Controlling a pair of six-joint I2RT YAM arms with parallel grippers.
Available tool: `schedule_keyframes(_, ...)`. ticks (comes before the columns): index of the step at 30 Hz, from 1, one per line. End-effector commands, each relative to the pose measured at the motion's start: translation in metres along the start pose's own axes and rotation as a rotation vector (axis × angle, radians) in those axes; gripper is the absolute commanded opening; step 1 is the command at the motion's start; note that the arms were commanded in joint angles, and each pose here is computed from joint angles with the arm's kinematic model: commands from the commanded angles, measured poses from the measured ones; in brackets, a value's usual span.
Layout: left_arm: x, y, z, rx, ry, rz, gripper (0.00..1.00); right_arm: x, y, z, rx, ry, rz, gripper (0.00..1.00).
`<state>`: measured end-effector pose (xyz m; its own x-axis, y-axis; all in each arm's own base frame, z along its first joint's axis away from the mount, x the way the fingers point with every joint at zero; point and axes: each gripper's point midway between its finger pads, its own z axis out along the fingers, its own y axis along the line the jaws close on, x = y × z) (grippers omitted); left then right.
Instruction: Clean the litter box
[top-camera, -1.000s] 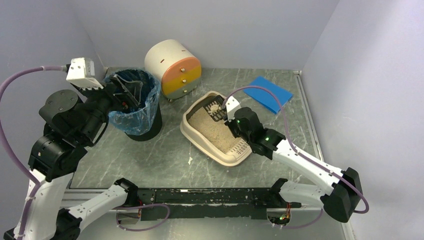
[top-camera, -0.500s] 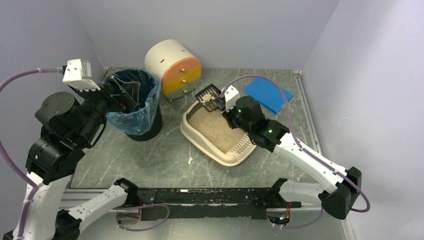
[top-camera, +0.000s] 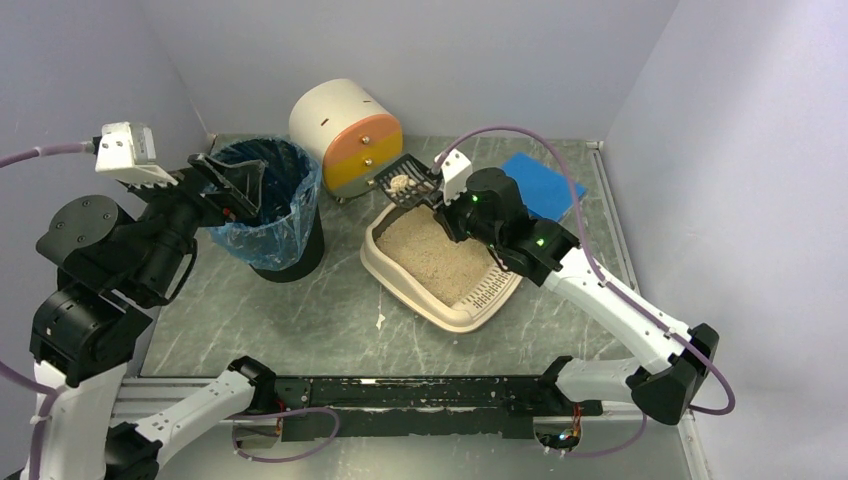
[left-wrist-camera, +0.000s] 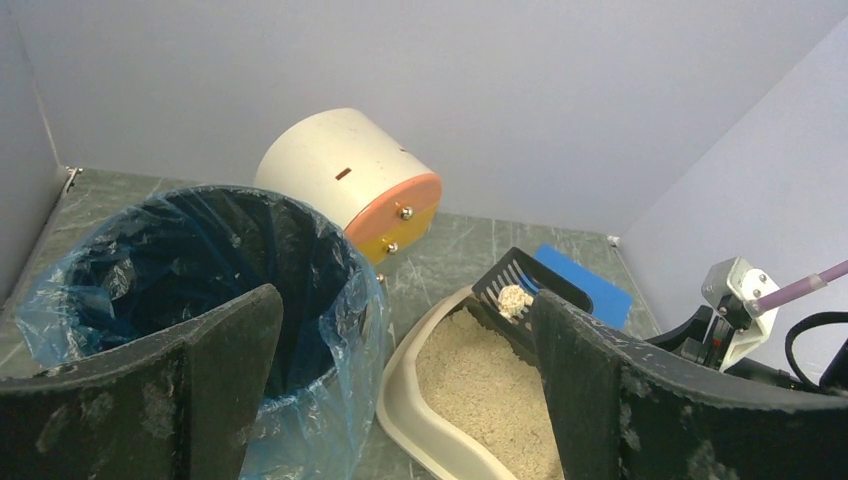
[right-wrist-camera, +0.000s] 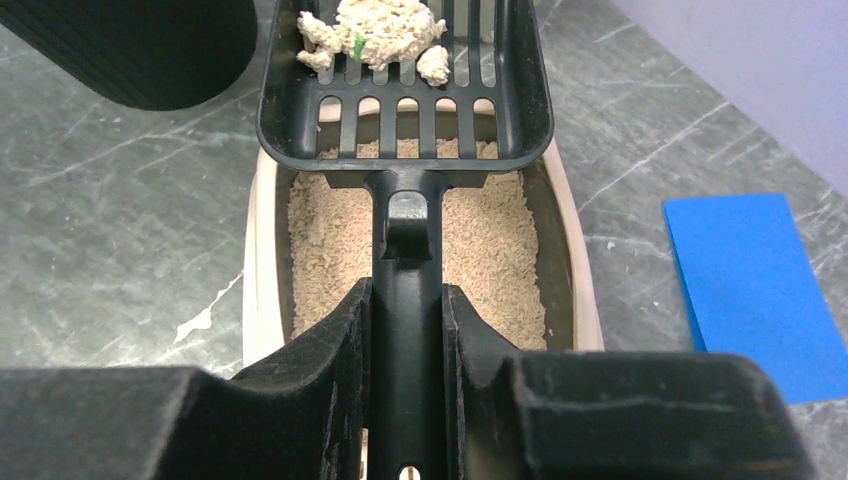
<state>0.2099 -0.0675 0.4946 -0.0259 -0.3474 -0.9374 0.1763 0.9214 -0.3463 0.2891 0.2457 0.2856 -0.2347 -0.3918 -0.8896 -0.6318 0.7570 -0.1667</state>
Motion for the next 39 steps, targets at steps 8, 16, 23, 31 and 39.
schedule_keyframes(8, -0.014, 0.008, -0.012, -0.025, -0.047, 0.006, 0.99, -0.036, 0.005, -0.012, -0.043, -0.073, 0.034, 0.00)
schedule_keyframes(16, -0.025, 0.013, -0.024, -0.039, -0.083, -0.007, 0.99, -0.080, 0.013, -0.002, -0.089, -0.129, 0.016, 0.00)
schedule_keyframes(23, -0.032, 0.013, -0.032, -0.025, -0.115, -0.033, 0.99, -0.119, 0.036, 0.024, -0.138, -0.179, -0.015, 0.00)
schedule_keyframes(31, -0.037, 0.015, -0.042, -0.018, -0.127, -0.044, 0.99, -0.159, 0.085, 0.059, -0.214, -0.223, -0.081, 0.00)
schedule_keyframes(39, -0.055, 0.021, -0.061, -0.028, -0.184, -0.065, 0.99, -0.189, 0.142, 0.094, -0.252, -0.315, -0.292, 0.00)
